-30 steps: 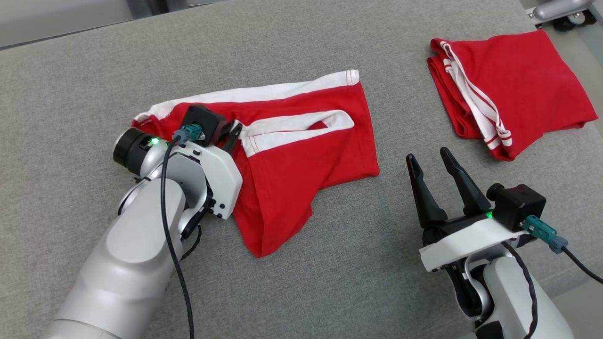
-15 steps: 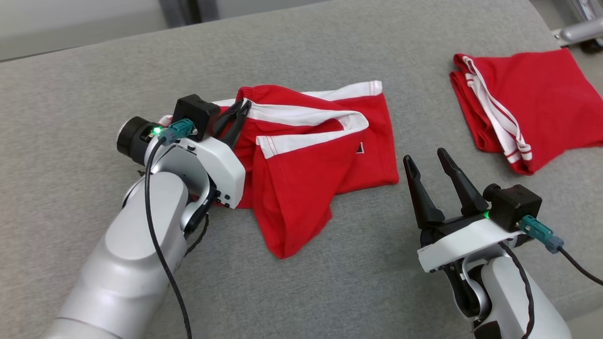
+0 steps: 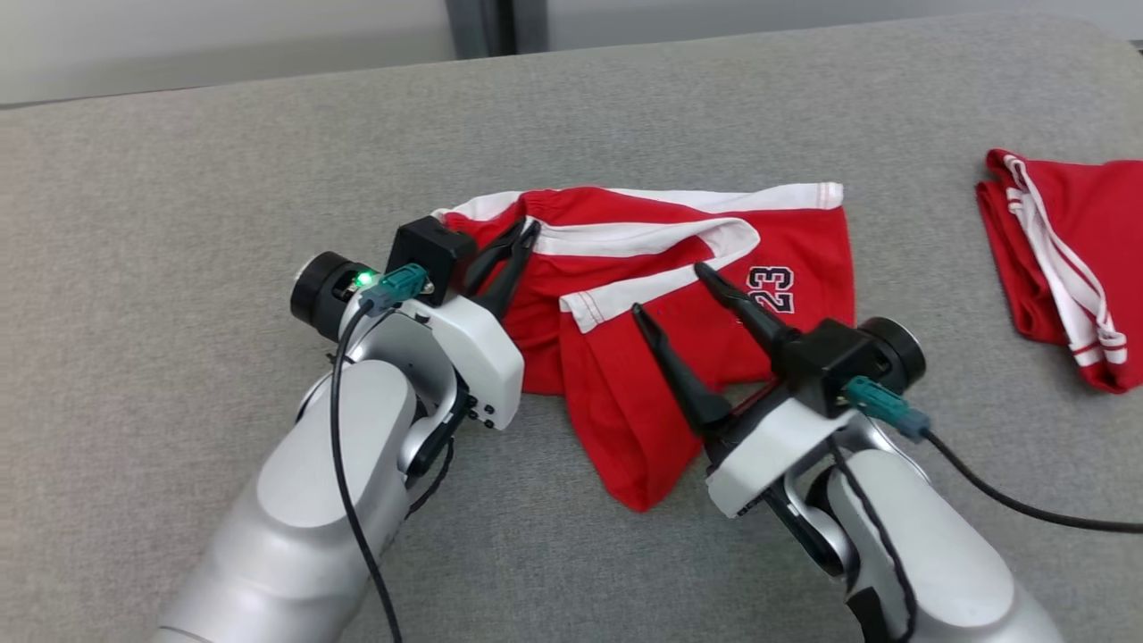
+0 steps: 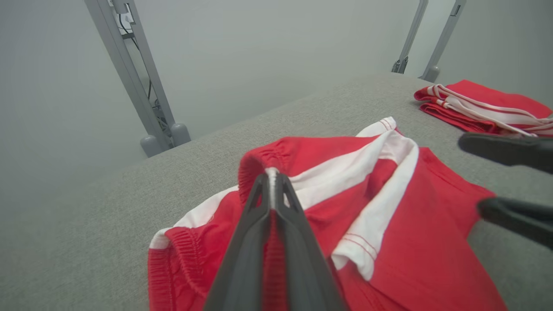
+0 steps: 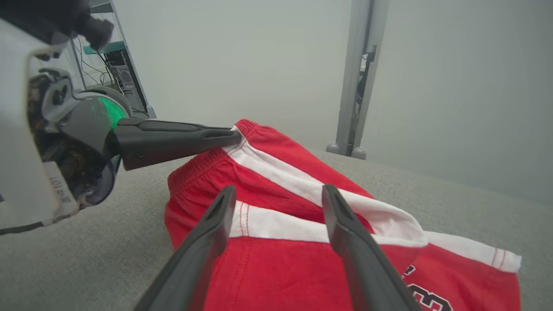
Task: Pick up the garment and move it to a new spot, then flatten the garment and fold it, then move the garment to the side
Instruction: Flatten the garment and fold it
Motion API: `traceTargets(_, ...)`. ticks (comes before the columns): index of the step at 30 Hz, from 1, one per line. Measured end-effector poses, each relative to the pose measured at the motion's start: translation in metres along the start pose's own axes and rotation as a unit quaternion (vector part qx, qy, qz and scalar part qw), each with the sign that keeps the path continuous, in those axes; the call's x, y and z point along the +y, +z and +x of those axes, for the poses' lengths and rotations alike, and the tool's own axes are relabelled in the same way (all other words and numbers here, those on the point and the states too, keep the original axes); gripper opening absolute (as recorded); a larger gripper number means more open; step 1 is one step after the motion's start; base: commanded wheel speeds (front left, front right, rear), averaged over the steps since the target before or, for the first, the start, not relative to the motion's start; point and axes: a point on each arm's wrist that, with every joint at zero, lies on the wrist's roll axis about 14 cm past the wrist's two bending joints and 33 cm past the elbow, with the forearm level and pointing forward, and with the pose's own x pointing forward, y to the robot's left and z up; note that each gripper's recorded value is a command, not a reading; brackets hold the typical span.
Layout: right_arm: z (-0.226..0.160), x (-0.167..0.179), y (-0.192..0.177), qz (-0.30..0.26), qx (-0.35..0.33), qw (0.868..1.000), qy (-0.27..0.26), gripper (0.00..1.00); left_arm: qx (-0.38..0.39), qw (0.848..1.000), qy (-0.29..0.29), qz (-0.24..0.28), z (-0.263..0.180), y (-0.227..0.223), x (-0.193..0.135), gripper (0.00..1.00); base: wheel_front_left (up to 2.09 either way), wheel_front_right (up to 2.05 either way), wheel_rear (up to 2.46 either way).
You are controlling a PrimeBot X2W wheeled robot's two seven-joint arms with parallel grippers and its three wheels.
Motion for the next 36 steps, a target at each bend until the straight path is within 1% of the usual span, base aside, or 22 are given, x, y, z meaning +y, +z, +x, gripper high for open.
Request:
traceTargets(3, 0.011, 0.015, -0.01, -0.035, 0.023, 0.998, 0.038, 1.0, -0.001, 1.0, 0.005, -0.004, -0.003, -0.001, 0.001, 0.0, 0.0, 0.0, 0.0)
traceTargets(6, 0.018, 0.028, -0.022, -0.076, 0.05, 0.993, 0.074, 1.0, 0.001, 1.0, 0.007, -0.007, -0.005, -0.004, 0.001, 0.0, 0.0, 0.0, 0.0)
traceTargets(9, 0.022, 0.033, -0.03, -0.103, 0.067, 0.988, 0.091, 1.0, 0.001, 1.0, 0.008, -0.008, -0.005, -0.004, 0.001, 0.0, 0.0, 0.0, 0.0)
traceTargets(13, 0.025, 0.029, -0.041, -0.135, 0.094, 0.982, 0.098, 1.0, 0.001, 1.0, 0.005, -0.011, -0.005, -0.005, -0.002, 0.0, 0.0, 0.0, 0.0)
traceTargets(19, 0.028, 0.027, -0.05, -0.145, 0.111, 0.978, 0.098, 1.0, -0.003, 1.0, 0.005, -0.012, -0.003, -0.003, -0.002, 0.0, 0.0, 0.0, 0.0)
traceTargets(26, 0.034, 0.026, -0.06, -0.14, 0.12, 0.978, 0.098, 1.0, -0.002, 1.0, 0.005, -0.017, -0.004, -0.008, -0.001, 0.0, 0.0, 0.0, 0.0)
traceTargets(32, 0.038, 0.038, -0.067, -0.13, 0.122, 0.978, 0.112, 1.0, -0.002, 1.0, 0.004, -0.018, -0.003, -0.009, 0.001, 0.0, 0.0, 0.0, 0.0)
traceTargets(33, 0.039, 0.038, -0.069, -0.129, 0.123, 0.977, 0.113, 0.96, -0.002, 1.0, 0.006, -0.02, -0.003, -0.01, 0.001, 0.0, 0.0, 0.0, 0.0)
traceTargets(34, 0.04, 0.037, -0.07, -0.128, 0.124, 0.977, 0.113, 0.84, -0.002, 1.0, 0.006, -0.02, -0.003, -0.011, 0.002, 0.0, 0.0, 0.0, 0.0)
traceTargets(35, 0.04, 0.038, -0.07, -0.127, 0.123, 0.978, 0.113, 0.48, -0.001, 1.0, 0.006, -0.021, -0.003, -0.011, 0.002, 0.0, 0.0, 0.0, 0.0)
traceTargets(36, 0.04, 0.038, -0.07, -0.127, 0.123, 0.978, 0.113, 0.48, -0.001, 1.0, 0.006, -0.021, -0.003, -0.011, 0.002, 0.0, 0.0, 0.0, 0.0)
